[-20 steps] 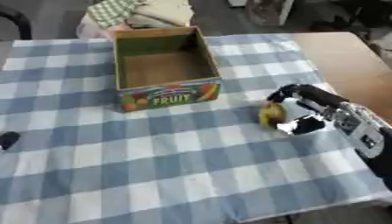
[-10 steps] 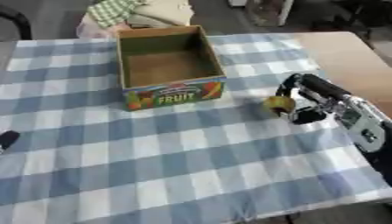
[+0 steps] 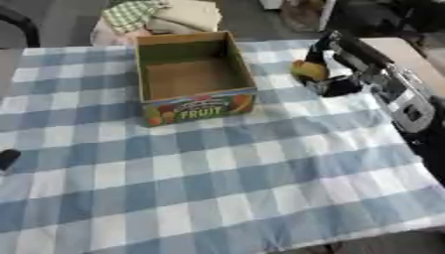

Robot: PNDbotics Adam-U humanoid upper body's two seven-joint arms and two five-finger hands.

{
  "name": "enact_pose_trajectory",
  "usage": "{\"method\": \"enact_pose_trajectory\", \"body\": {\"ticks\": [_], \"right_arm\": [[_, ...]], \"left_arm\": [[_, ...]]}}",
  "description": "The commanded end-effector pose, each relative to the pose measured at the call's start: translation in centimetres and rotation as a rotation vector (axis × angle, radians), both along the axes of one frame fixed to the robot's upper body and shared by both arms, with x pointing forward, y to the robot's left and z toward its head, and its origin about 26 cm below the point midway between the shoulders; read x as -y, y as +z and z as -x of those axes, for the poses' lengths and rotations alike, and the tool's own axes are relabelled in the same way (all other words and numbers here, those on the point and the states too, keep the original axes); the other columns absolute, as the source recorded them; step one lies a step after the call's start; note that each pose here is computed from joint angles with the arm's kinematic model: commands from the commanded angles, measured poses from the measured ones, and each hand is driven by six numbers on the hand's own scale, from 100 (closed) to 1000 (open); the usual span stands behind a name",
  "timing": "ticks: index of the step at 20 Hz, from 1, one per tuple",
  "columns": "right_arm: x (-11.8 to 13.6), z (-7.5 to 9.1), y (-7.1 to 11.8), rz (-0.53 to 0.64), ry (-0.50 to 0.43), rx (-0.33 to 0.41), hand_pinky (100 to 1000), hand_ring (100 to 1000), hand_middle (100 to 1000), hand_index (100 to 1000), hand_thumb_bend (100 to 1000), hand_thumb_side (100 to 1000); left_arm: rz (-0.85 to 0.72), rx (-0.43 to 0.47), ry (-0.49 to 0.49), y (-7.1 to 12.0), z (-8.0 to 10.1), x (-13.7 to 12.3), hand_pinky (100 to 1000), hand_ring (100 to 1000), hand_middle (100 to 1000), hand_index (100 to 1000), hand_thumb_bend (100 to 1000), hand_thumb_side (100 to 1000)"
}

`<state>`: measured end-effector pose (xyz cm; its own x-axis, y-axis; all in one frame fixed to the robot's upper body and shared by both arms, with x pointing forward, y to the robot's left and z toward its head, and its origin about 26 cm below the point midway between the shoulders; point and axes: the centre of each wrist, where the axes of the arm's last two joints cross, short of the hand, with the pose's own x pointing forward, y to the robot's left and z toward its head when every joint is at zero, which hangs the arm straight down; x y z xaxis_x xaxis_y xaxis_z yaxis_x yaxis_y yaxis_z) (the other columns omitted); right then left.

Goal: Pick up objects on the table and place them in the box.

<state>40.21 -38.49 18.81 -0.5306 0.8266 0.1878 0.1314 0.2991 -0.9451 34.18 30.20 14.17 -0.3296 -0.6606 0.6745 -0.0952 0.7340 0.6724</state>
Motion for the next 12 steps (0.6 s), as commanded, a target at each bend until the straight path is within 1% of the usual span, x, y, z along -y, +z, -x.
{"method": "enact_pose_trajectory", "body": {"ticks": [1, 5, 12], "right_arm": [[-0.2, -1.3, 1.3, -0.005, 0.001, 0.006, 687, 511, 207, 332, 100, 100], [-1.7, -3.4, 1.6, -0.029, 0.015, -0.013, 686, 508, 207, 334, 100, 100], [-3.5, -5.9, 1.2, -0.029, 0.025, -0.03, 687, 511, 225, 356, 100, 100]], "left_arm": [[-0.022, 0.023, -0.017, 1.0, 0.0, 0.0, 743, 581, 508, 629, 699, 319], [-0.021, 0.018, -0.029, 0.9, -0.1, 0.2, 743, 581, 508, 629, 698, 319], [-0.021, 0.019, -0.045, 0.9, -0.2, 0.5, 742, 581, 508, 629, 699, 319]]}}
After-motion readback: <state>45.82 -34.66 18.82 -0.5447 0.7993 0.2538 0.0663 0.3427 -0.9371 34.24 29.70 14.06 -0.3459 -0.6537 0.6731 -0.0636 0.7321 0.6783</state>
